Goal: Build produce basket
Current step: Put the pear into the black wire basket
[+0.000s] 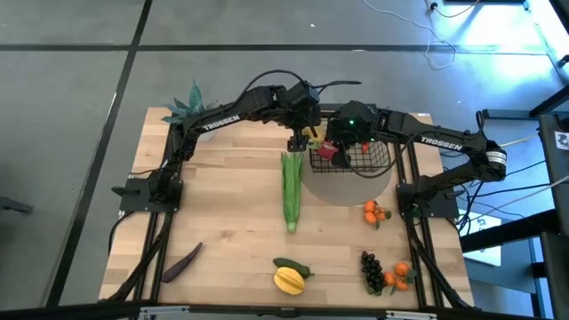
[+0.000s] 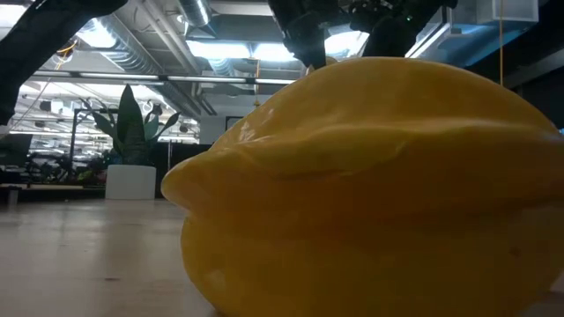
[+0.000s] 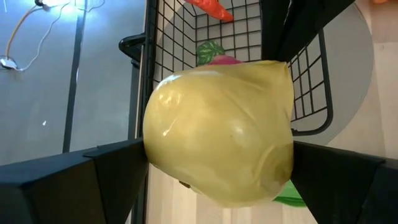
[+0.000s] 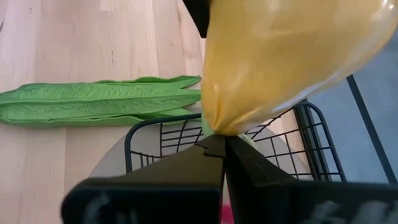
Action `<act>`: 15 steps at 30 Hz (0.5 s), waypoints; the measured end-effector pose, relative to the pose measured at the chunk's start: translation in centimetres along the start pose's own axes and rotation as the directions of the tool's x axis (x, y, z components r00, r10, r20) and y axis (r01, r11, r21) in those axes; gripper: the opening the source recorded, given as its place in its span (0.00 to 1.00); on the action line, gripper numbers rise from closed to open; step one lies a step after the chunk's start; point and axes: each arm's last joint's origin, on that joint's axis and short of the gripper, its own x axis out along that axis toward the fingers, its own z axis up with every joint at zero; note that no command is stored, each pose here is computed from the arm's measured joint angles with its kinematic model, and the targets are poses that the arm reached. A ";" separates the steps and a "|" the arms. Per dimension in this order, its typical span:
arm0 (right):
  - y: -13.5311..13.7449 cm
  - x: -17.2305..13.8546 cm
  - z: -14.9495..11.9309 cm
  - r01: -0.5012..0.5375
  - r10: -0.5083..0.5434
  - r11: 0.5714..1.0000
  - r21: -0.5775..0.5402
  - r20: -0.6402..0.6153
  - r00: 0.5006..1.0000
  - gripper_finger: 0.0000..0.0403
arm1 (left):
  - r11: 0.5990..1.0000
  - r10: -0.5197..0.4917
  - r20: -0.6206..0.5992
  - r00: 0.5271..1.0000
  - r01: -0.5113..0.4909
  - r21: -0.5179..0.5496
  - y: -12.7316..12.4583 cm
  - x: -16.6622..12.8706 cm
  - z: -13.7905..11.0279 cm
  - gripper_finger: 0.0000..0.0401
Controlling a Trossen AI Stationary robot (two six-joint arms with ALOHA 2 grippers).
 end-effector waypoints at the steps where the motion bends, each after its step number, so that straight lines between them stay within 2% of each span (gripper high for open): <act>1: 0.0 0.0 0.0 0.000 0.000 1.000 0.000 0.000 1.000 0.00 | 1.000 0.004 -0.002 1.000 -0.004 0.000 0.0 0.0 0.0 0.83; 8: 0.1 0.0 -0.3 -0.002 0.002 1.000 -0.001 -0.032 0.999 0.00 | 0.998 0.065 -0.025 0.998 -0.065 0.004 -0.1 -0.1 0.0 0.83; 15: 0.1 -0.1 -0.5 -0.010 0.010 1.000 0.002 -0.057 0.998 0.00 | 0.997 0.070 -0.033 0.997 -0.070 0.016 -0.7 -0.2 0.2 0.83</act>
